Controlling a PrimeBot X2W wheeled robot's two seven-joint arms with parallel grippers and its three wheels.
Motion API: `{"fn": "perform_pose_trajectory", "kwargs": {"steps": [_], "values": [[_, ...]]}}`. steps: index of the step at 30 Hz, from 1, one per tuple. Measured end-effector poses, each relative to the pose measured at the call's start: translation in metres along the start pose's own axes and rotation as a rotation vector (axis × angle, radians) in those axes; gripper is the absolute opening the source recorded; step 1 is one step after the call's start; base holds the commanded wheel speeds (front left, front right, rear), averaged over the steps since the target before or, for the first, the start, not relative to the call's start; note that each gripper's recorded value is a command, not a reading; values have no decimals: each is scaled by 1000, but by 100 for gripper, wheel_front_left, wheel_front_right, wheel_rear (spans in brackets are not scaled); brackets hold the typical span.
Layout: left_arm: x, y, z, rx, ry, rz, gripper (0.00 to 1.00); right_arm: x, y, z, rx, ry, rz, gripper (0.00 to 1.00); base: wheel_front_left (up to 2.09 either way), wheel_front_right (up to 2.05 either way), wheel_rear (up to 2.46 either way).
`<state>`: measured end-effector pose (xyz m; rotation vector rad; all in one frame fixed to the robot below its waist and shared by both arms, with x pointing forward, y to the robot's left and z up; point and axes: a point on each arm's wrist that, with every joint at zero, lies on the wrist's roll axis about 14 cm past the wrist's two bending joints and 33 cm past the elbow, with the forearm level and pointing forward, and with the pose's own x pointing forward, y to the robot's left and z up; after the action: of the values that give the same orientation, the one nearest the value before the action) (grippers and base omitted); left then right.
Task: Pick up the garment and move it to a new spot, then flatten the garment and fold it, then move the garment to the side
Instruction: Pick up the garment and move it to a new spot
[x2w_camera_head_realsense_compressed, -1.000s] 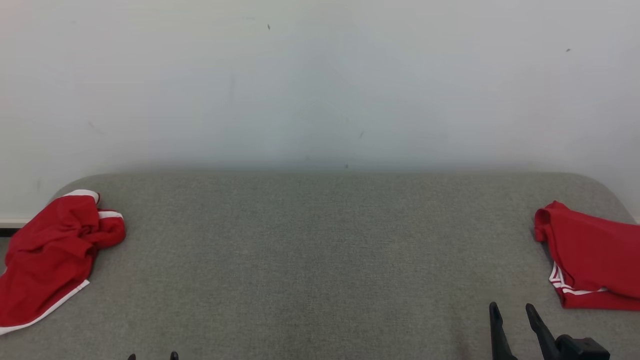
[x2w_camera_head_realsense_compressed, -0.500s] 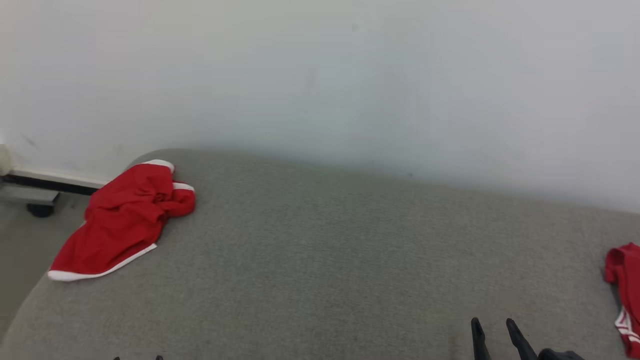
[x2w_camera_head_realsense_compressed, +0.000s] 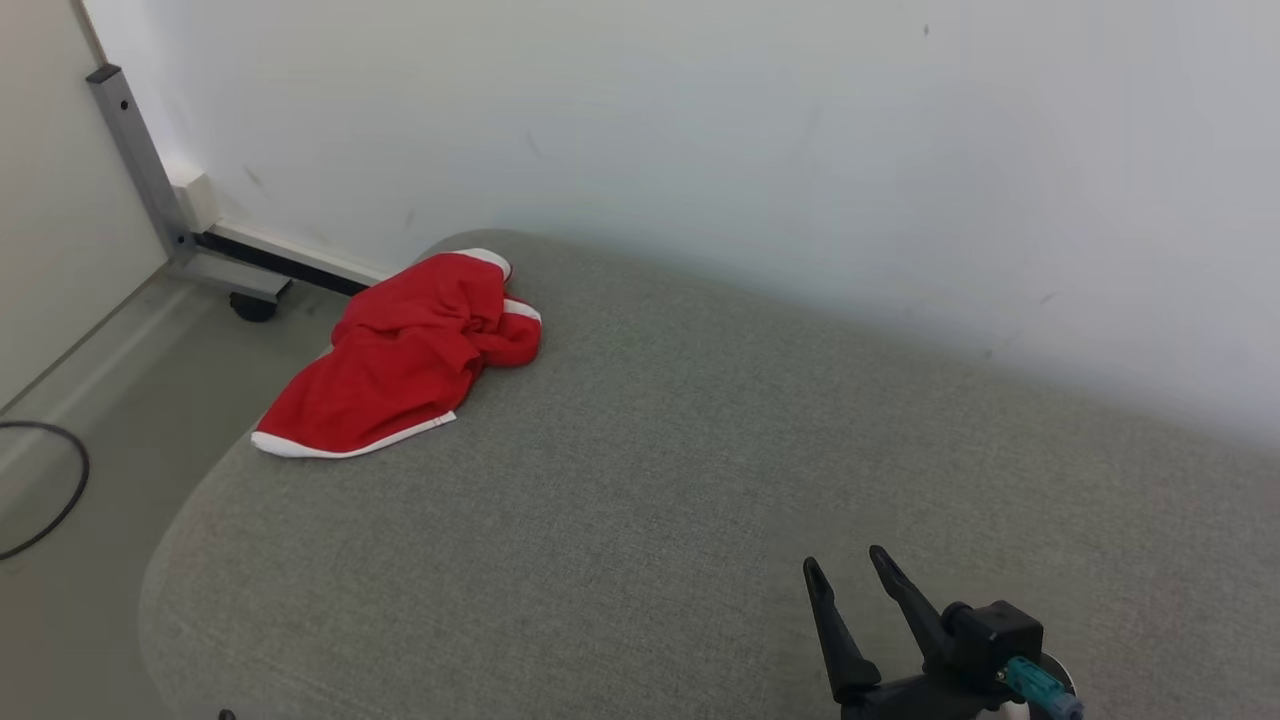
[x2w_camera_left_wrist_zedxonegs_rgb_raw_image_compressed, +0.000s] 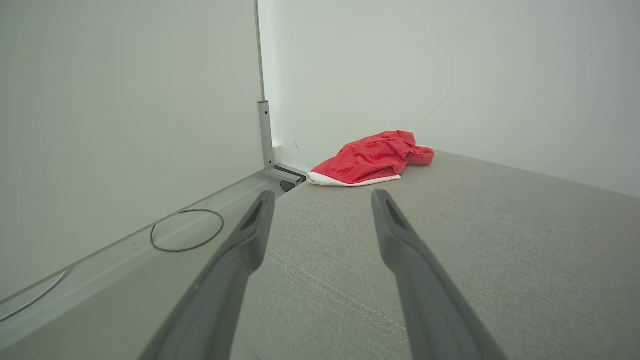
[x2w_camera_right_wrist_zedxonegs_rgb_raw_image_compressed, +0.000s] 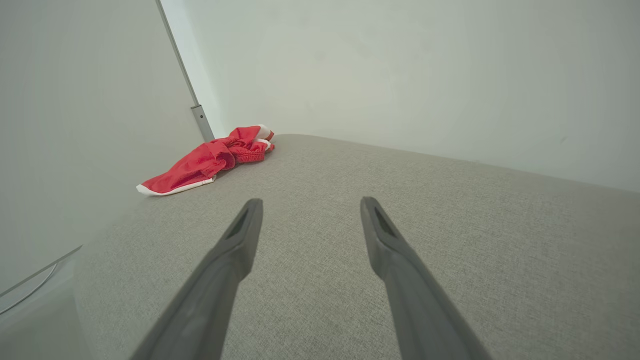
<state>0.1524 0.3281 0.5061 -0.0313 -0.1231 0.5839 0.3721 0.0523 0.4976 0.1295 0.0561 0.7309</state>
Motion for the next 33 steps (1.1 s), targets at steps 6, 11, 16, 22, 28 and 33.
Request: {"fn": "perform_pose_trajectory", "kwargs": {"steps": [6, 11, 16, 22, 28, 33], "values": [[-8, 9, -2, 15, 24, 47, 100, 13, 7, -15, 20, 36, 36, 100, -12, -12, -12], [-8, 6, -3, 14, 29, 46, 100, 13, 6, -19, 30, 43, 31, 100, -1, -1, -1], [-7, 2, -5, 13, 32, 29, 100, 11, 1, -19, 32, 40, 16, 100, 0, 0, 0], [-4, -2, -5, -10, 26, 12, 100, 9, -2, -19, 35, 35, 2, 100, 0, 0, 0], [11, -31, -29, -102, 93, -58, 100, 6, -5, -25, 40, 44, -5, 100, 0, 0, 0], [63, -69, -24, -116, 126, -174, 100, -4, -7, -39, 39, 86, -13, 100, 0, 0, 0]]}}
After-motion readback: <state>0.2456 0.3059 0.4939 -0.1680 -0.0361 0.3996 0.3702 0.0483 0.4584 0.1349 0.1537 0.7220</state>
